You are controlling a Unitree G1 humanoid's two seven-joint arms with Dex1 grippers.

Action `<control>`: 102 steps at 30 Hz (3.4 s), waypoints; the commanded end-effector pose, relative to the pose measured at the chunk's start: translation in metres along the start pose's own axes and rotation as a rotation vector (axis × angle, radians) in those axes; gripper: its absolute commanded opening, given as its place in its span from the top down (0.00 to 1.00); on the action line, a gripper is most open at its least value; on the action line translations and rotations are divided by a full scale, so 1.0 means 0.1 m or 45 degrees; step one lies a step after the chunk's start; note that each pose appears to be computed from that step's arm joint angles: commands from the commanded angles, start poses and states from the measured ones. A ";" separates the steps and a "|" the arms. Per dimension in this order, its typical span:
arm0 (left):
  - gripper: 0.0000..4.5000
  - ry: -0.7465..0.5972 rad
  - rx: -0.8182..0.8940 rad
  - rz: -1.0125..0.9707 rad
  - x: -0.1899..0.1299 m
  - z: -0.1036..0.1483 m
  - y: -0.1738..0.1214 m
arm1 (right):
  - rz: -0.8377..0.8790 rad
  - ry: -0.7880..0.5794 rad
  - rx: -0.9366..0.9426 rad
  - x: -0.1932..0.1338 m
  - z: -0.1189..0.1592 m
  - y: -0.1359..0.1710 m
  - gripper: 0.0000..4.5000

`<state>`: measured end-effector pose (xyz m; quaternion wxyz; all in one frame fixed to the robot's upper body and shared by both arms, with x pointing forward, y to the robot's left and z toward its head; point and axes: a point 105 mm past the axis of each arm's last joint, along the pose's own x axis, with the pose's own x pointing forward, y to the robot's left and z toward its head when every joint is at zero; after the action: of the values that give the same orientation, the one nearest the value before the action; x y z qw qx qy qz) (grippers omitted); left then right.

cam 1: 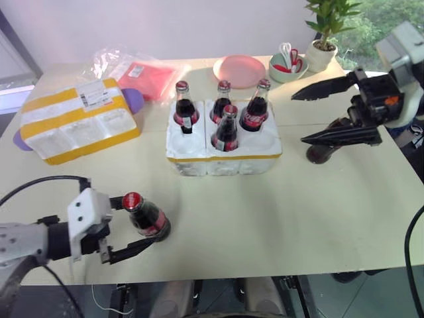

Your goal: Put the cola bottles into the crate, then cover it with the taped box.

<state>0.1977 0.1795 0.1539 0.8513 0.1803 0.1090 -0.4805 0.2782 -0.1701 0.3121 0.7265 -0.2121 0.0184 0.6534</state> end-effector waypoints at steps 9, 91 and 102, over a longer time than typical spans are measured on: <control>0.41 -0.055 -0.078 -0.060 0.11 0.00 -0.03 | -0.081 -0.029 -0.077 -0.05 0.21 0.01 0.00; 0.01 -0.361 -0.041 -0.469 0.32 1.18 0.47 | -1.379 -0.071 0.602 -0.73 -1.14 0.54 0.00; 0.01 -0.387 -0.033 -0.434 0.39 1.21 0.41 | -1.594 -0.164 0.682 -0.83 -1.56 0.13 0.00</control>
<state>0.2599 0.1213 0.2484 0.7709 0.0593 0.0369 -0.6331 0.2893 -0.2961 0.1807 0.9928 0.0549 0.0363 0.1006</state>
